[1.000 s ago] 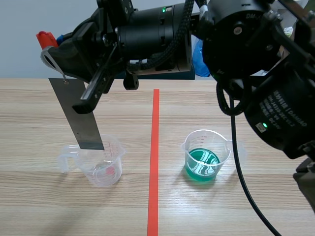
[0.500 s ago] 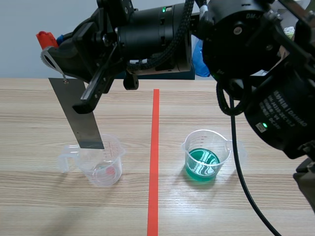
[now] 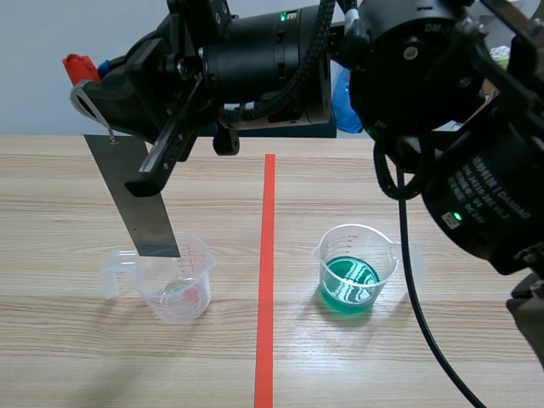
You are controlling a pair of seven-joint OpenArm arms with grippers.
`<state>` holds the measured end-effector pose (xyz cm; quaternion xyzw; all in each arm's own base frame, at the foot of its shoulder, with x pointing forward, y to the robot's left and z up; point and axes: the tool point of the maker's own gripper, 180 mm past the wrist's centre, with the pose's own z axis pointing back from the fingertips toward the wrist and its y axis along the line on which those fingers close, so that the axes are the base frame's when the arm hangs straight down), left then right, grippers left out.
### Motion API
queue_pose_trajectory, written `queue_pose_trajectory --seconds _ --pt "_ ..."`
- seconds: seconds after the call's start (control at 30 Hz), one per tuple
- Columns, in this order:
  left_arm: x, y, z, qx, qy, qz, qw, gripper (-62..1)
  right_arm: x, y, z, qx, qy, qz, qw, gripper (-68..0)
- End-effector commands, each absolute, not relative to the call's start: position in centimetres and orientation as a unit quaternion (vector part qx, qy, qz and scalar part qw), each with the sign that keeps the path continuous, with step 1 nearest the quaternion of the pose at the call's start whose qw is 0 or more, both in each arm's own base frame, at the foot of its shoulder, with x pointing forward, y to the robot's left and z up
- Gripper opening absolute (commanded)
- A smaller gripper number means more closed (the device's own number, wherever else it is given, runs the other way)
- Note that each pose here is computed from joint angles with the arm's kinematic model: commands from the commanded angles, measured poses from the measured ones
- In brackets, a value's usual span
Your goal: Do the redox reaction experiment
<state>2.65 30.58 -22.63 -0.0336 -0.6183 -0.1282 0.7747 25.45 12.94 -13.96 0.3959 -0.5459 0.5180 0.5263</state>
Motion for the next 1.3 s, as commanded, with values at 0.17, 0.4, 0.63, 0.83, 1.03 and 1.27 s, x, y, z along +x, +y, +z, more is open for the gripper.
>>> queue_pose_trajectory --seconds 0.17,0.4,0.63,0.83,1.03,1.27 --pt "3.04 30.68 -21.95 -0.03 -0.63 -0.13 0.765 1.4 25.39 13.05 -12.89 0.403 -0.555 0.517 0.511 -66.9" --pt "3.04 30.68 -21.95 -0.03 -0.63 -0.13 0.765 1.4 25.39 13.05 -12.89 0.403 -0.555 0.517 0.511 -66.9" --pt "3.04 30.68 -21.95 -0.03 -0.63 -0.13 0.765 1.4 25.38 13.06 -12.82 0.404 -0.556 0.516 0.51 -66.9" --pt "3.04 30.68 -21.95 -0.03 -0.63 -0.13 0.765 1.4 25.34 13.07 -12.61 0.408 -0.559 0.514 0.507 -66.9" --pt "3.04 30.68 -21.94 -0.03 -0.63 -0.13 0.765 1.4 25.34 13.07 -12.61 0.408 -0.559 0.514 0.507 -66.9" --pt "3.04 30.68 -21.94 -0.03 -0.63 -0.13 0.765 1.4 25.34 13.07 -12.61 0.408 -0.559 0.514 0.507 -66.9"
